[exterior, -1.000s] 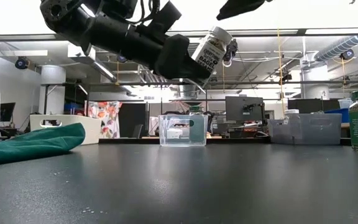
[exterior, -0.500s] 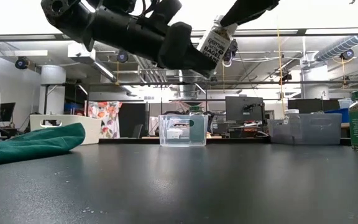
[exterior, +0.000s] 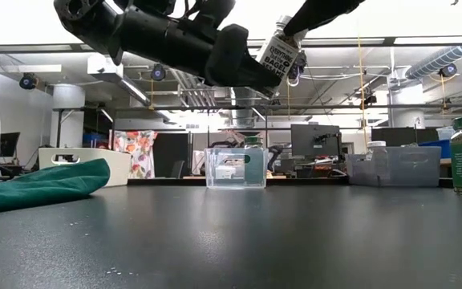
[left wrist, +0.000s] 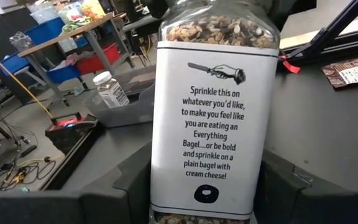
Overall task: Sort spices by type
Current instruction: Put the white seasoning bottle into the black bin
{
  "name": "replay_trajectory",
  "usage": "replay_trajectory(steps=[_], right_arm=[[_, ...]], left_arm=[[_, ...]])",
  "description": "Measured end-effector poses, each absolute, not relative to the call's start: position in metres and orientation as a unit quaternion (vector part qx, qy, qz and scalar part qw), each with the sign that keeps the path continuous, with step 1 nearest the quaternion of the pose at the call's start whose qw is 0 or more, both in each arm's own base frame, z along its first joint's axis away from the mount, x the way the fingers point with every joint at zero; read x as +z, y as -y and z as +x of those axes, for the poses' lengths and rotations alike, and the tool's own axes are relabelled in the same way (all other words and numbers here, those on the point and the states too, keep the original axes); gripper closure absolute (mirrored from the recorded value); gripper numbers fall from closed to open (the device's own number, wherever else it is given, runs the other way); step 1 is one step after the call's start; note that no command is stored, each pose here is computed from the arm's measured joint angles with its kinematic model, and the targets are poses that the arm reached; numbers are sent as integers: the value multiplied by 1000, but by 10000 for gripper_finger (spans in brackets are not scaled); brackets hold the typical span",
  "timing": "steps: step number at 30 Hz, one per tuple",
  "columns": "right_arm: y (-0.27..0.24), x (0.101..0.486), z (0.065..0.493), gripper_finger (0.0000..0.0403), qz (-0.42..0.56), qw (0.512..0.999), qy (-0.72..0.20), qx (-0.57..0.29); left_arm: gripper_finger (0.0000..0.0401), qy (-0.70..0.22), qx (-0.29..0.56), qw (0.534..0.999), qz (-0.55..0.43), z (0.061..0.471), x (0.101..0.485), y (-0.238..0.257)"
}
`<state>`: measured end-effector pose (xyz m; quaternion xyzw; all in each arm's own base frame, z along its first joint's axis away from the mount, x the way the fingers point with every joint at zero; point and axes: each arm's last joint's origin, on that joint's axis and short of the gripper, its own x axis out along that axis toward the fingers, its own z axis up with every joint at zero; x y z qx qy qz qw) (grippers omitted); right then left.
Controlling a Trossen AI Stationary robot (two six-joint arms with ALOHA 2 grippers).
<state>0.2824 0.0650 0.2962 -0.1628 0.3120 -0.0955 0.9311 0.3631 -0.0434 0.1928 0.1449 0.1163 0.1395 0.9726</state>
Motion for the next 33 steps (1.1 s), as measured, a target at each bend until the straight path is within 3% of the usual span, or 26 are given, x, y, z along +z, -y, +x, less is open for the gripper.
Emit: replay_trajectory(steps=[8,18,28,33], right_arm=[[-63,294,283,206,-161,930,-321,-78],[-44,307,274,206,-128,908,-386,-103],[19,351,259,206,-61,867,-452,-199],[71,357,243,206,11,833,-469,-292]], left_arm=[[176,-110,126,975,143,363,194,44],[169,-139,152,967,150,362,189,42],[168,-149,188,958,157,361,188,40],[167,-151,188,958,158,361,188,40]])
